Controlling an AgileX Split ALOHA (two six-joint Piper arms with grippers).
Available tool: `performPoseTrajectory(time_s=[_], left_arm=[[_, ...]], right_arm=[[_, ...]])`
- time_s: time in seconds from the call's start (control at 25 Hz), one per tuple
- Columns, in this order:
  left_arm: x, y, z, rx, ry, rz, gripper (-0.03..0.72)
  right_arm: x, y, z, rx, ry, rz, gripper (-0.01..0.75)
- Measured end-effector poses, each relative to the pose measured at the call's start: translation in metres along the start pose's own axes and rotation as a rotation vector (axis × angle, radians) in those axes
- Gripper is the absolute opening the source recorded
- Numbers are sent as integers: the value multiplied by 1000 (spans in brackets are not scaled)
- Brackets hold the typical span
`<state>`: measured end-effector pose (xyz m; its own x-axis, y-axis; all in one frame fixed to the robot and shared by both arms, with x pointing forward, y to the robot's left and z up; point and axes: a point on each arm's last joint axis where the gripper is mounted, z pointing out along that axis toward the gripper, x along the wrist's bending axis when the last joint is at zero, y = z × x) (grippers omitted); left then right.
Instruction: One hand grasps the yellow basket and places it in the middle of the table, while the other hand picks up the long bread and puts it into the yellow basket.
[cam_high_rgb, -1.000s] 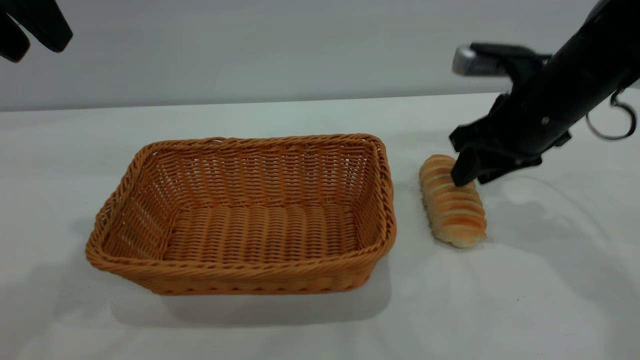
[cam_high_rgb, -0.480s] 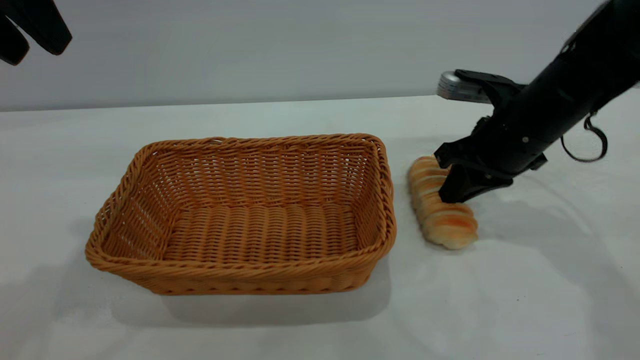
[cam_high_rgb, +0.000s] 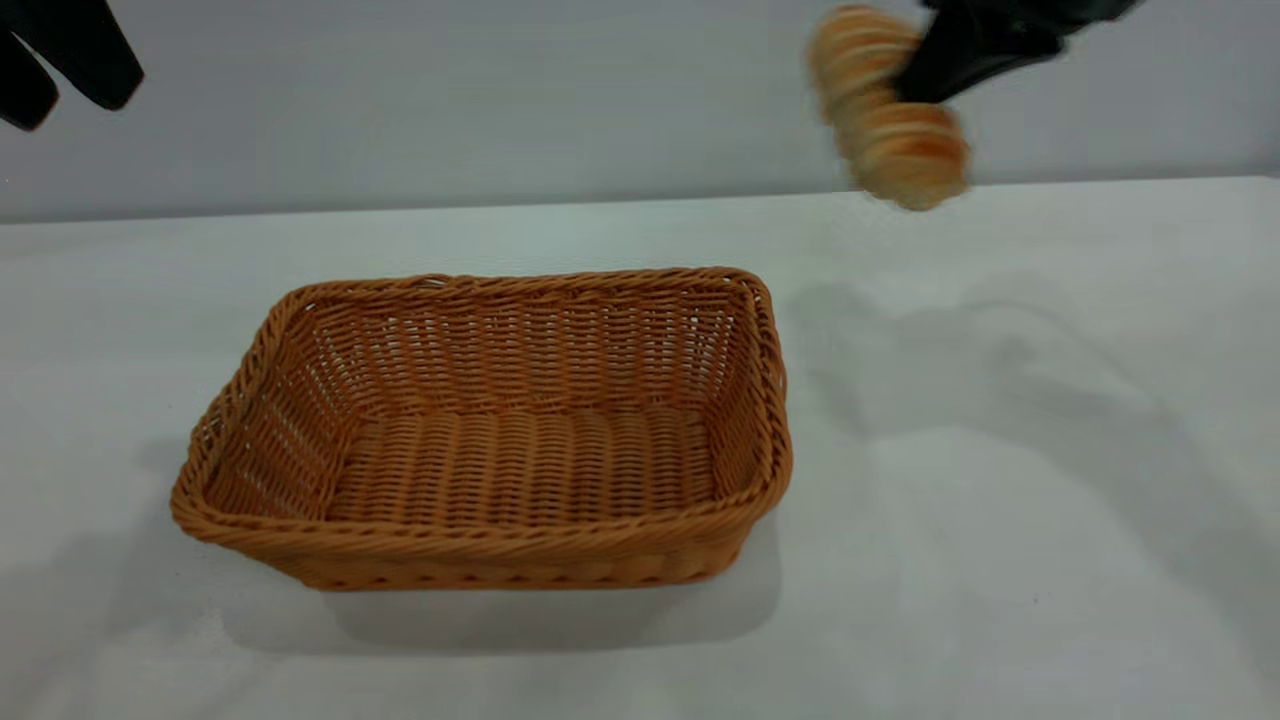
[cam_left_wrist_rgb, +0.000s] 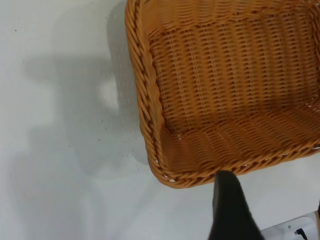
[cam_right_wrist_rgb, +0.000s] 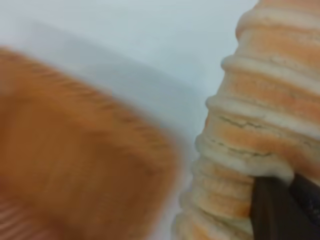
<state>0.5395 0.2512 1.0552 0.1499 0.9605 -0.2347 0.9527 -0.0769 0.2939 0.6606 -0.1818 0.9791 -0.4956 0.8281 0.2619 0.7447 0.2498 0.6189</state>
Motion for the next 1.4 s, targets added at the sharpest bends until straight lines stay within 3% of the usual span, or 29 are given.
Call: performPoseTrajectory(time_s=[0.12, 0.36, 0.64, 0.76, 0.92, 1.16, 1.28, 1.4], left_arm=[[0, 0, 0, 0, 0, 0, 471], [0, 1, 0, -9, 1, 0, 471], [1, 0, 0, -5, 10, 19, 471], [5, -2, -3, 18, 59, 53, 471], [10, -11, -22, 13, 164, 36, 471], [17, -39, -75, -22, 379, -36, 471], [15, -58, -100, -39, 424, -55, 471], [10, -74, -125, -132, 425, -52, 471]], right_arm=[[48, -3, 17, 46, 114, -56, 17], [121, -12, 38, 98, 230, -174, 59], [133, -18, 45, 125, 249, -172, 312], [126, -20, 42, 161, 246, -163, 367], [106, -17, 18, 232, 182, -101, 375], [72, -17, -44, 384, -72, -47, 375], [70, -18, -81, 444, -188, -39, 375], [80, -16, -121, 429, -238, -52, 375]])
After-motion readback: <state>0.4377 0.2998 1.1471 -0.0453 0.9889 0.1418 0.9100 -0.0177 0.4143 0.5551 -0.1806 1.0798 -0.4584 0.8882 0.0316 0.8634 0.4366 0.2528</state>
